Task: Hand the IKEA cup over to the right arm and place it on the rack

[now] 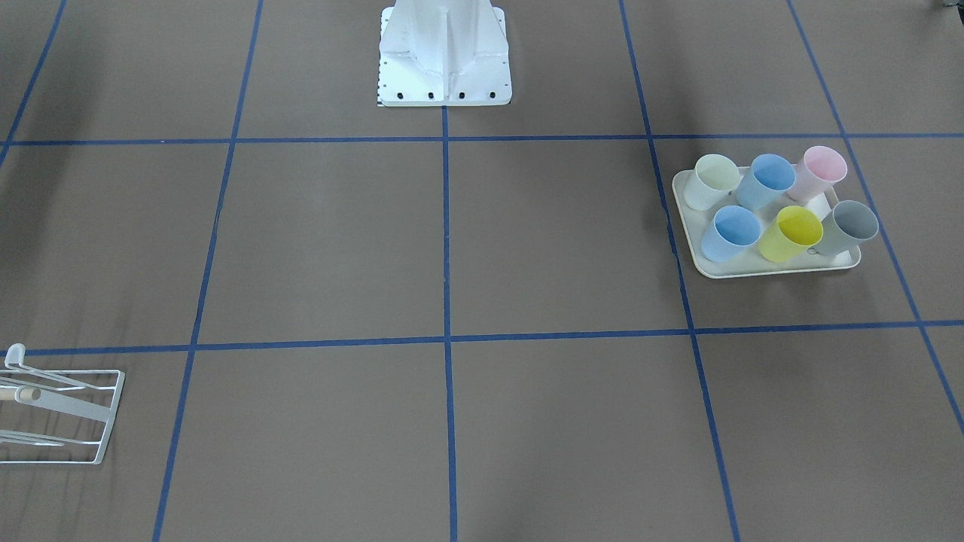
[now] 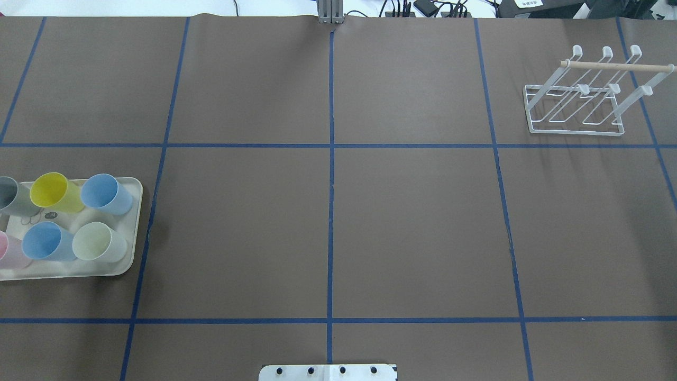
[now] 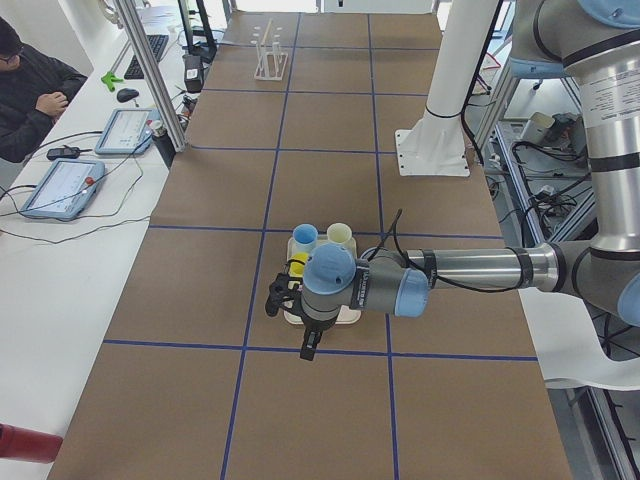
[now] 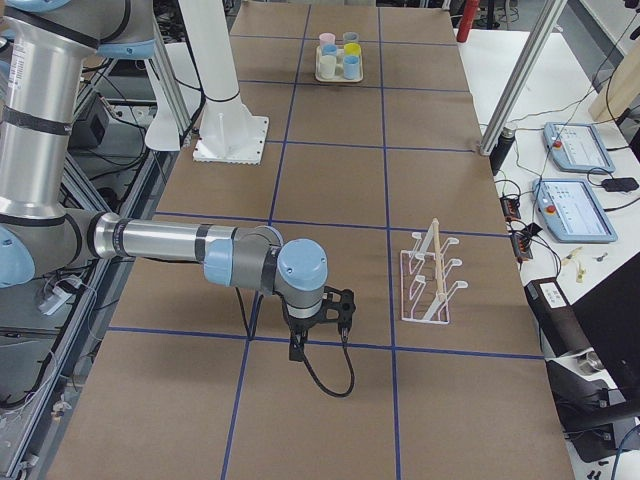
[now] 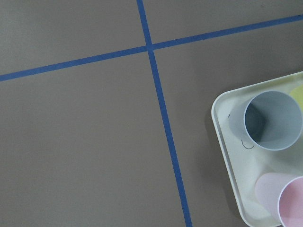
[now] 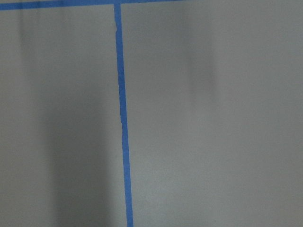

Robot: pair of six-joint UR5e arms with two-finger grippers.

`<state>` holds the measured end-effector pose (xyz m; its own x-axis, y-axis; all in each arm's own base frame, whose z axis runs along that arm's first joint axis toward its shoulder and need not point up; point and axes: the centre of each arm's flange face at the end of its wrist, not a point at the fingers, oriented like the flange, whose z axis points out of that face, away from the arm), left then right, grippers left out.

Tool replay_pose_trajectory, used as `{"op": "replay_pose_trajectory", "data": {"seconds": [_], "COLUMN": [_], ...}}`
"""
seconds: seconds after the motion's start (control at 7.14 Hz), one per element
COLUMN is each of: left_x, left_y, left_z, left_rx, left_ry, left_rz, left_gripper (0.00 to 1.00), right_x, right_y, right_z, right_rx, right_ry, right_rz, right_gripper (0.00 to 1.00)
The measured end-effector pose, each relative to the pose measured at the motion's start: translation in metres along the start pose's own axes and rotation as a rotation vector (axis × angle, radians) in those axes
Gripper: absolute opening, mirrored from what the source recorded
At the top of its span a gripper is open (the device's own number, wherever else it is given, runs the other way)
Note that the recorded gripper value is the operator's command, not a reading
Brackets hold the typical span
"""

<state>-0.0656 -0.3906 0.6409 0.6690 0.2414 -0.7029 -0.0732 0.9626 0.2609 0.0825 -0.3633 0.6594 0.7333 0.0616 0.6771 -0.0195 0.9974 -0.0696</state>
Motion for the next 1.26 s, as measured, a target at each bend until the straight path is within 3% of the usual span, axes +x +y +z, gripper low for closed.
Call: {"op": "replay_pose_trajectory", "data": {"seconds": [0.56, 0.98, 1.26], "left_x": [0.009, 0.024, 0.035], "left_y": [-0.006, -0.016, -0.034], "left_z": [-0.009, -0.023, -0.035], "left_rx": [0.023, 0.062, 0.143], "left_ry": [0.000, -0.008, -0.023], "left_rz": [0.026, 0.069, 0.151], "left_gripper": [1.00, 1.00, 1.00], "right_x": [-0.026, -0.058, -0.074], "right_y": [-0.005, -0.012, -0.017], "right_z": [-0.025, -0.056, -0.069], "right_rx": [0.053, 0.180, 0.296], "right_ry": [-0.001, -0.037, -0.081], "right_rz": [-0.056, -0.179, -0.286], "right_gripper": [1.00, 1.00, 1.00]}}
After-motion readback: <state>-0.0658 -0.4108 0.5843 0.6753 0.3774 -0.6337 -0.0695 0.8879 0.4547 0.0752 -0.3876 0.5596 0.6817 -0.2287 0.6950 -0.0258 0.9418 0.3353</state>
